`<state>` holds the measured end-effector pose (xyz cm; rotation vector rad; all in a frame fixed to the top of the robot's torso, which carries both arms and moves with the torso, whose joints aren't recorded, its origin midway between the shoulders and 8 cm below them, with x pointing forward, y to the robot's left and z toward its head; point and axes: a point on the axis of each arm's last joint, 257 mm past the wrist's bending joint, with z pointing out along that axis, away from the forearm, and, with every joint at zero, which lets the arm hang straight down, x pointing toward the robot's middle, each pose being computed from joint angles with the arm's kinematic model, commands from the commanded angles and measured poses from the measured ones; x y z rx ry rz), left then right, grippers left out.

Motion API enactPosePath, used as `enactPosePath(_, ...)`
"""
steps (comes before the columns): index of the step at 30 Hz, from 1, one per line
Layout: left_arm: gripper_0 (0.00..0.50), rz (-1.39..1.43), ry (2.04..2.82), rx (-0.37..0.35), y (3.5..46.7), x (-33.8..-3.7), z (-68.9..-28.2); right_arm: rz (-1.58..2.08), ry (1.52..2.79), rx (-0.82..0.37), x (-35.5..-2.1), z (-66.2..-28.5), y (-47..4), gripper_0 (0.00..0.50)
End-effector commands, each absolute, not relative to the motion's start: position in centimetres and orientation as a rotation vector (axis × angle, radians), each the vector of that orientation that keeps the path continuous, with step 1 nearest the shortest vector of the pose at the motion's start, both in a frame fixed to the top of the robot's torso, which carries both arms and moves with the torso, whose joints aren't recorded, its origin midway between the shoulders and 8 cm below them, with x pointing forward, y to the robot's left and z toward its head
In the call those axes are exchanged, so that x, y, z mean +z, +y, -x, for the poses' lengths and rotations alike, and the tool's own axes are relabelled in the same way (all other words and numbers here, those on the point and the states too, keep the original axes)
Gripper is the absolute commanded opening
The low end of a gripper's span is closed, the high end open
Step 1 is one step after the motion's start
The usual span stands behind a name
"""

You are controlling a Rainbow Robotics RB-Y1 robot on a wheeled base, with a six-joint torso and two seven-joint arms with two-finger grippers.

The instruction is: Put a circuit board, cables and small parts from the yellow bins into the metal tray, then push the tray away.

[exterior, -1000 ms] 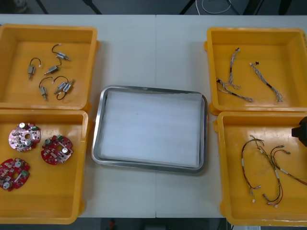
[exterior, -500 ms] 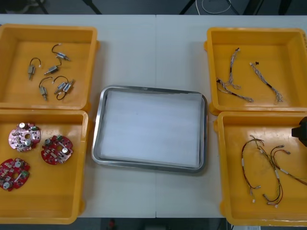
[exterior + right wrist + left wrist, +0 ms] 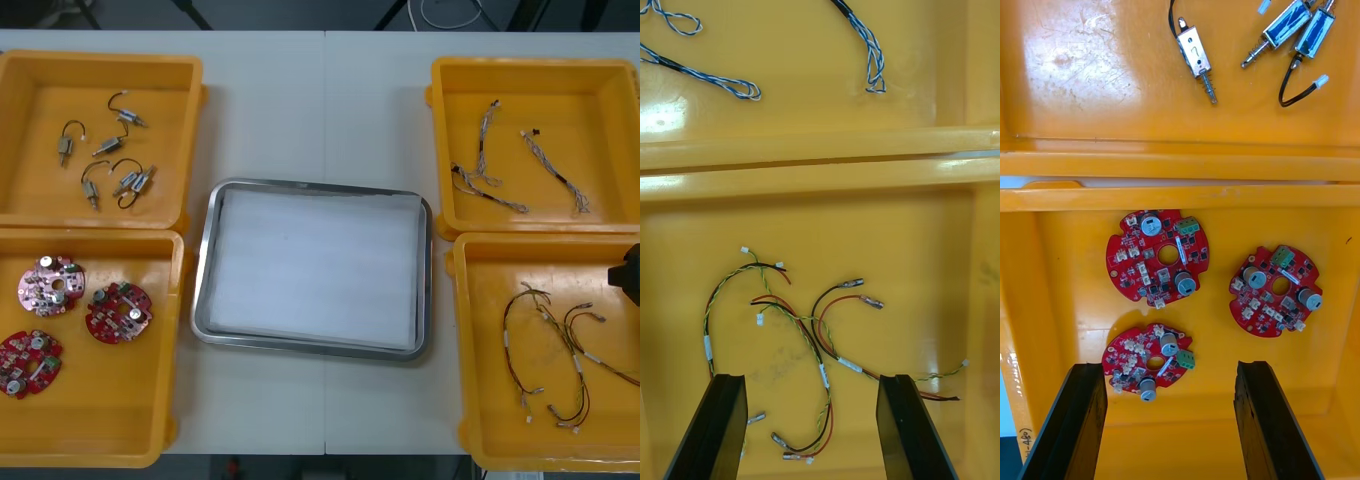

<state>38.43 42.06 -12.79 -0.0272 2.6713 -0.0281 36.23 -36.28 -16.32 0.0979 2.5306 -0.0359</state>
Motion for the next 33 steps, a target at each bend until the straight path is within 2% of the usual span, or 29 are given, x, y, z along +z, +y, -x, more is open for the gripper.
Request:
enactPosePath(1,0.500,0.034,2.685,0.020,42.61,-12.50,-37.72,-0.130,2.547,-0.018,-17.01,-35.73,-35.83,0.500)
enactPosePath(33,0.500,0.034,2.685,0.020,42.61,-12.50,-37.72,-0.130,2.547,-0.018,-17.01,-35.73,-35.83,0.500)
